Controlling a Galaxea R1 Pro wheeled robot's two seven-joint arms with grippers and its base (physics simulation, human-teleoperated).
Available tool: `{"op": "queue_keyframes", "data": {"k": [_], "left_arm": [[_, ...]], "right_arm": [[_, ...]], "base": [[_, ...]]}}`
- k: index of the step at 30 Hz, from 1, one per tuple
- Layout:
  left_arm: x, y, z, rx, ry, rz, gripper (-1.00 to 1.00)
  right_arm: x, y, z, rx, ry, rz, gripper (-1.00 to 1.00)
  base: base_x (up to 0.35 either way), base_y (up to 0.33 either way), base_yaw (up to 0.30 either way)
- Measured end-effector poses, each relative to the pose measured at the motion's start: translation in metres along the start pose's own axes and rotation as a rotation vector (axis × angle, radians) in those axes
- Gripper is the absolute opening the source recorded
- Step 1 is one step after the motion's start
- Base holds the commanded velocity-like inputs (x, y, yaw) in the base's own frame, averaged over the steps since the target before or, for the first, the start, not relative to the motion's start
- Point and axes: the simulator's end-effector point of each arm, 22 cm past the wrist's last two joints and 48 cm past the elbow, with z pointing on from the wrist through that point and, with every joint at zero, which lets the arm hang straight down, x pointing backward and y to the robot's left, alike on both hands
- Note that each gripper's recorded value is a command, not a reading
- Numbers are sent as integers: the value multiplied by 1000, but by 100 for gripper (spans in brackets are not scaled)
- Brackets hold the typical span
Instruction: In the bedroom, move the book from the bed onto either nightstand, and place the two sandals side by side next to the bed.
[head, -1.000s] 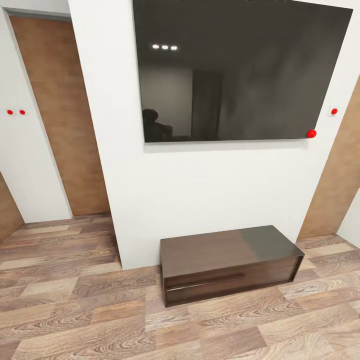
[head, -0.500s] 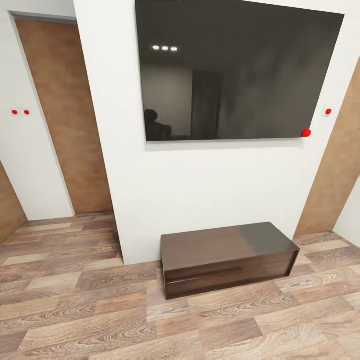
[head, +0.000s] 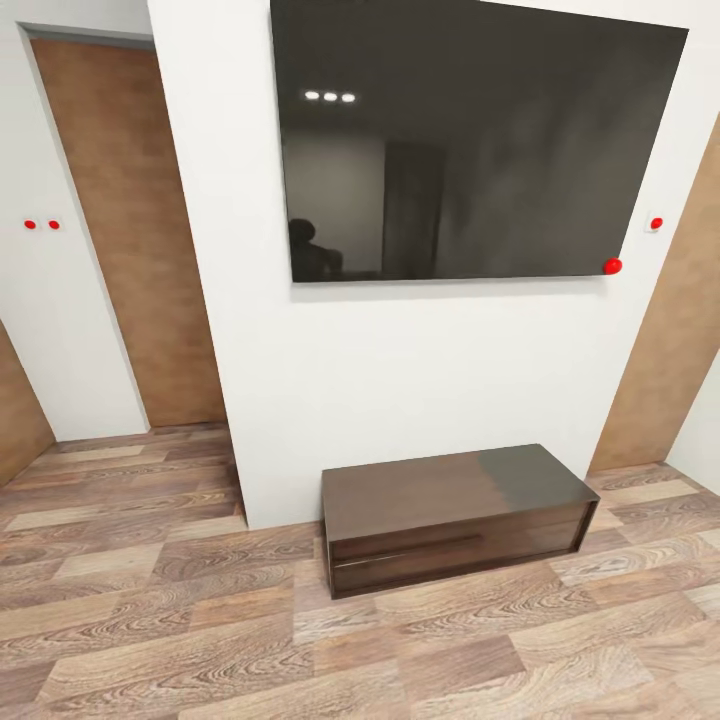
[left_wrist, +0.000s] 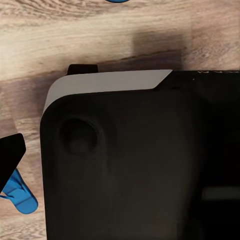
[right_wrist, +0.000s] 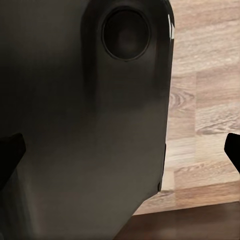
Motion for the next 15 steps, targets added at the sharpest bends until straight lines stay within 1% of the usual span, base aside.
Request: {"op": "queue_keyframes", "data": {"k": [6, 8, 11, 15], "left_arm": [[0, 0, 0, 0, 0, 0, 100], [0, 0, 0, 0, 0, 0, 100], [0, 0, 0, 0, 0, 0, 100], [0, 0, 0, 0, -1, 0, 100]], "right_arm": [[0, 0, 0, 0, 0, 0, 100], [0, 0, 0, 0, 1, 0, 100], [0, 0, 0, 0, 2, 0, 100], [0, 0, 0, 0, 1, 0, 100]], "base": [[0, 0, 3], [0, 0, 81], [0, 0, 186], [0, 0, 260]]}}
